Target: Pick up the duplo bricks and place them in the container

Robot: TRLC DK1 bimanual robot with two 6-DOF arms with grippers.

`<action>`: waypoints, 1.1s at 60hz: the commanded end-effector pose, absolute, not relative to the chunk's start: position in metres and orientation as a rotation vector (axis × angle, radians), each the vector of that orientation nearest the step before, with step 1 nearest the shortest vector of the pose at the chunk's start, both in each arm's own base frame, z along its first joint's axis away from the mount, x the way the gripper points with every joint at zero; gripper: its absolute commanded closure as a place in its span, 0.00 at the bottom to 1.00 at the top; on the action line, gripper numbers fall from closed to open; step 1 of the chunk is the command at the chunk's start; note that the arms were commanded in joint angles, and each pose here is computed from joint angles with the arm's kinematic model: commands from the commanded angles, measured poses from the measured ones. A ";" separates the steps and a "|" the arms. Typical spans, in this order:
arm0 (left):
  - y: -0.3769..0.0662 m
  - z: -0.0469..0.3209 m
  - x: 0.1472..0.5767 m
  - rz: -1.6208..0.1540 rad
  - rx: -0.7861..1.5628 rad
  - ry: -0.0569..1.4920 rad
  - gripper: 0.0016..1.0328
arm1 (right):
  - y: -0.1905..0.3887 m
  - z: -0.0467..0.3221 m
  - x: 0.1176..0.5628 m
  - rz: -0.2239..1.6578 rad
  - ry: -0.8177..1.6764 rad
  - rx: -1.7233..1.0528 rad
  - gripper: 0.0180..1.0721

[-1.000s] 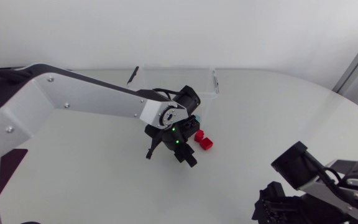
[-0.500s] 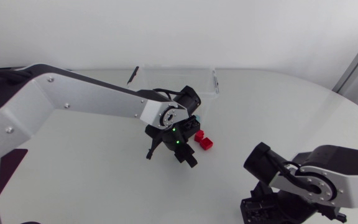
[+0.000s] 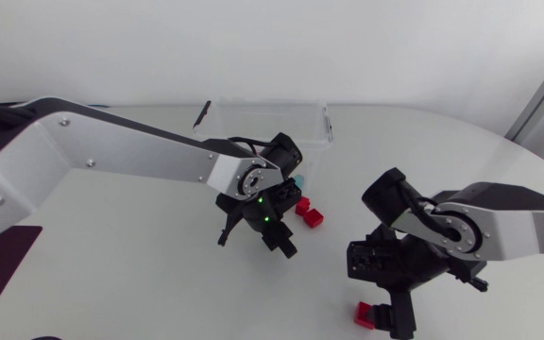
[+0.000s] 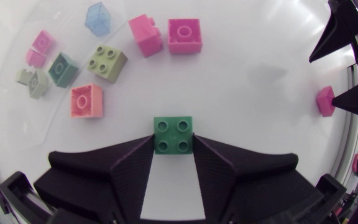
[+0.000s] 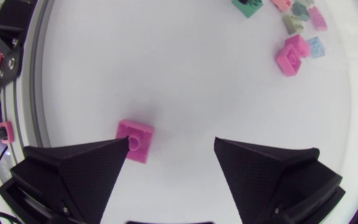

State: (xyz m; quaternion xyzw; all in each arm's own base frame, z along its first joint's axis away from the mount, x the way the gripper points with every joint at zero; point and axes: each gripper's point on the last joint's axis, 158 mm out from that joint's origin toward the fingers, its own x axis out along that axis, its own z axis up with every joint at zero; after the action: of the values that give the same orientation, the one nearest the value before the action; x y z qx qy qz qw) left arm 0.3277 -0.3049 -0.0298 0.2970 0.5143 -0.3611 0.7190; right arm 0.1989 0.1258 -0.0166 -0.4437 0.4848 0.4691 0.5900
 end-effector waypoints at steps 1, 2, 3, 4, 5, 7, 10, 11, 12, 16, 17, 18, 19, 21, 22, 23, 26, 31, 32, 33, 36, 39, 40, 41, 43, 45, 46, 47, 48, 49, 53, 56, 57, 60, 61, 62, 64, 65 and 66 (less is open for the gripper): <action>-0.287 -0.049 0.305 -0.792 0.673 1.227 0.61 | 0.128 -0.011 0.200 1.081 1.109 -1.035 0.06; -0.287 -0.049 0.304 -0.792 0.673 1.227 0.61 | 0.129 -0.008 0.200 1.079 1.102 -1.032 0.06; -0.288 -0.048 0.305 -0.793 0.673 1.224 0.61 | 0.130 -0.007 0.199 1.079 1.100 -1.027 0.06; -0.288 -0.048 0.305 -0.793 0.673 1.224 0.61 | 0.131 -0.005 0.199 1.078 1.096 -1.022 0.06; -0.287 -0.048 0.306 -0.792 0.671 1.223 0.61 | 0.132 -0.002 0.198 1.082 1.093 -1.011 0.06; -0.288 -0.047 0.306 -0.792 0.671 1.222 0.61 | 0.134 0.001 0.196 1.093 1.094 -0.995 0.06; -0.288 -0.046 0.305 -0.794 0.670 1.220 0.61 | 0.135 0.005 0.193 1.094 1.104 -0.971 0.06; -0.288 -0.046 0.305 -0.794 0.670 1.220 0.61 | 0.136 0.006 0.193 1.090 1.101 -0.968 0.06; -0.288 -0.046 0.304 -0.796 0.671 1.220 0.61 | 0.136 0.008 0.193 1.087 1.101 -0.957 0.06; -0.288 -0.047 0.303 -0.798 0.674 1.222 0.61 | 0.137 0.009 0.186 1.095 1.119 -0.924 0.06; -0.289 -0.047 0.302 -0.800 0.676 1.221 0.61 | 0.137 0.008 0.184 1.097 1.128 -0.918 0.06; -0.289 -0.047 0.302 -0.801 0.678 1.222 0.61 | 0.138 0.008 0.183 1.098 1.133 -0.911 0.06; -0.289 -0.047 0.301 -0.802 0.679 1.222 0.61 | 0.138 0.007 0.181 1.099 1.138 -0.902 0.06; -0.289 -0.048 0.300 -0.803 0.681 1.224 0.61 | 0.138 0.006 0.179 1.099 1.148 -0.893 0.06; -0.288 -0.049 0.300 -0.802 0.681 1.226 0.61 | 0.137 0.004 0.177 1.098 1.156 -0.889 0.06; -0.288 -0.048 0.300 -0.802 0.681 1.226 0.61 | 0.137 0.003 0.175 1.099 1.162 -0.882 0.06; -0.288 -0.048 0.300 -0.802 0.681 1.226 0.61 | 0.137 0.000 0.172 1.102 1.168 -0.874 0.06; -0.287 -0.052 0.297 -0.807 0.691 1.237 0.61 | 0.137 -0.006 0.166 1.112 1.193 -0.853 0.06; -0.287 -0.053 0.296 -0.809 0.694 1.240 0.61 | 0.137 -0.008 0.165 1.110 1.201 -0.847 0.06; -0.286 -0.054 0.295 -0.811 0.697 1.242 0.61 | 0.137 -0.010 0.165 1.106 1.206 -0.842 0.06; -0.285 -0.055 0.293 -0.812 0.701 1.247 0.61 | 0.137 -0.015 0.163 1.104 1.219 -0.837 0.06; -0.283 -0.057 0.289 -0.815 0.710 1.255 0.61 | 0.136 -0.020 0.161 1.098 1.232 -0.829 0.06; -0.284 -0.057 0.289 -0.816 0.711 1.255 0.61 | 0.136 -0.022 0.161 1.091 1.234 -0.824 0.06; -0.283 -0.057 0.288 -0.816 0.712 1.256 0.61 | 0.136 -0.023 0.162 1.089 1.235 -0.822 0.06; -0.281 -0.055 0.286 -0.819 0.717 1.259 0.61 | 0.136 -0.026 0.161 1.087 1.237 -0.817 0.07; -0.279 -0.051 0.285 -0.820 0.717 1.254 0.62 | 0.136 -0.030 0.160 1.084 1.241 -0.814 0.07; -0.279 -0.049 0.285 -0.821 0.717 1.251 0.62 | 0.135 -0.031 0.160 1.082 1.242 -0.814 0.07; -0.277 -0.047 0.284 -0.821 0.718 1.251 0.62 | 0.135 -0.033 0.159 1.080 1.245 -0.812 0.07; -0.276 -0.045 0.284 -0.820 0.716 1.249 0.61 | 0.135 -0.033 0.159 1.078 1.248 -0.809 0.07; -0.275 -0.042 0.285 -0.819 0.715 1.243 0.61 | 0.135 -0.034 0.159 1.076 1.249 -0.807 0.07; -0.272 -0.028 0.288 -0.818 0.710 1.220 0.61 | 0.134 -0.036 0.160 1.068 1.251 -0.801 0.11; -0.270 -0.015 0.292 -0.813 0.700 1.193 0.61 | 0.134 -0.036 0.161 1.063 1.251 -0.797 0.11; -0.269 -0.010 0.293 -0.812 0.696 1.182 0.61 | 0.133 -0.036 0.161 1.063 1.251 -0.797 0.12; -0.268 0.003 0.297 -0.807 0.682 1.153 0.61 | 0.133 -0.038 0.161 1.062 1.256 -0.796 0.15; -0.268 0.010 0.299 -0.806 0.677 1.138 0.61 | 0.132 -0.038 0.160 1.061 1.260 -0.795 0.16; -0.268 0.016 0.300 -0.803 0.672 1.126 0.61 | 0.132 -0.039 0.160 1.062 1.262 -0.795 0.17; -0.266 0.028 0.304 -0.794 0.670 1.094 0.61 | 0.132 -0.040 0.160 1.060 1.268 -0.793 0.19; -0.265 0.031 0.305 -0.790 0.670 1.086 0.61 | 0.131 -0.041 0.159 1.061 1.271 -0.793 0.20; -0.265 0.036 0.307 -0.783 0.669 1.072 0.61 | 0.131 -0.041 0.159 1.061 1.274 -0.793 0.20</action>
State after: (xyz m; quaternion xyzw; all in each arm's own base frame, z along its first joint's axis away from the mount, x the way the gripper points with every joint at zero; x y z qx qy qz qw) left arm 0.3014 -0.2705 0.0066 0.3054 0.5158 -0.3595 0.7152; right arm 0.1674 0.1365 -0.0317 -0.3496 0.5330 0.4630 0.6159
